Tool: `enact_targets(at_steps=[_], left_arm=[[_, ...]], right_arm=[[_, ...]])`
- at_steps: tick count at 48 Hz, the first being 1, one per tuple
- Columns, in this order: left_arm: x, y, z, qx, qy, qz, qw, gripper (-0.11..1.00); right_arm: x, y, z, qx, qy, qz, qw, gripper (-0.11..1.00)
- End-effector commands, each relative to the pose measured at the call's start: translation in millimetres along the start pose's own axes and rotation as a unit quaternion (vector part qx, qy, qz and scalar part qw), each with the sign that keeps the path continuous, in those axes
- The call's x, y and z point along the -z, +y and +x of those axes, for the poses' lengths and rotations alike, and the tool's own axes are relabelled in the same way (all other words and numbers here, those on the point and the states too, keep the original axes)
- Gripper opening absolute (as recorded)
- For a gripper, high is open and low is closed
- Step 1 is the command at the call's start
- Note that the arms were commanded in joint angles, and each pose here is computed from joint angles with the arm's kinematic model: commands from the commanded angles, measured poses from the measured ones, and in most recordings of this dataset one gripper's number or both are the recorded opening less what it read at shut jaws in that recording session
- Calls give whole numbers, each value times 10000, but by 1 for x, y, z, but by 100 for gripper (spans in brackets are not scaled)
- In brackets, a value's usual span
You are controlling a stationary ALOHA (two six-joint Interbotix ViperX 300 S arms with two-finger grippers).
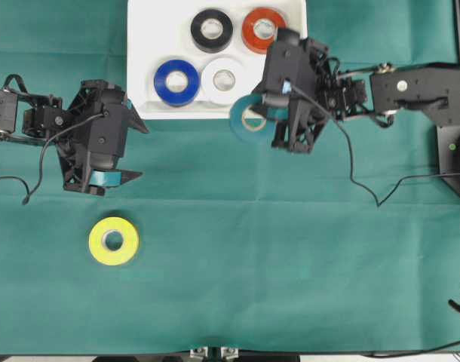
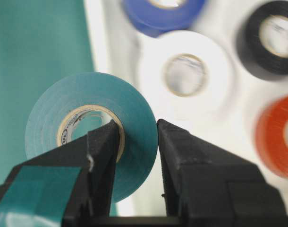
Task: Put the tape alternately from left to right into the white case.
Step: 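Carry the teal roll into the tray beside the white roll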
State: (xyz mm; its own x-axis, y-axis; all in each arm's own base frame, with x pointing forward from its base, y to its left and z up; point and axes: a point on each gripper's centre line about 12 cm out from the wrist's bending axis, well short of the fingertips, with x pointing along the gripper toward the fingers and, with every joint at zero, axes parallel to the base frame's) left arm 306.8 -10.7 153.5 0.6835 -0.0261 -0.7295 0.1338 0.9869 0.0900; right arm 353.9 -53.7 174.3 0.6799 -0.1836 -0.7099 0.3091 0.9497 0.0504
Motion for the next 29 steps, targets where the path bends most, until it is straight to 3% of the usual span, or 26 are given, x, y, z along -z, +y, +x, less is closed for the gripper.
enact_targets(at_steps=[1,21,29], left_arm=[[-10,0,-5,-11,-169,-4,9999,73],[-12,1,-5,-14,-192,-4,9998,74],[-12,0,-5,-9,-192,2,9998,73]], right_arm=[[-10,-13,-7,108,-195,75,9997,25],[5,-61,3,539,-37,407,9977,25],[11,-69,11,563,23,481,9973,25]])
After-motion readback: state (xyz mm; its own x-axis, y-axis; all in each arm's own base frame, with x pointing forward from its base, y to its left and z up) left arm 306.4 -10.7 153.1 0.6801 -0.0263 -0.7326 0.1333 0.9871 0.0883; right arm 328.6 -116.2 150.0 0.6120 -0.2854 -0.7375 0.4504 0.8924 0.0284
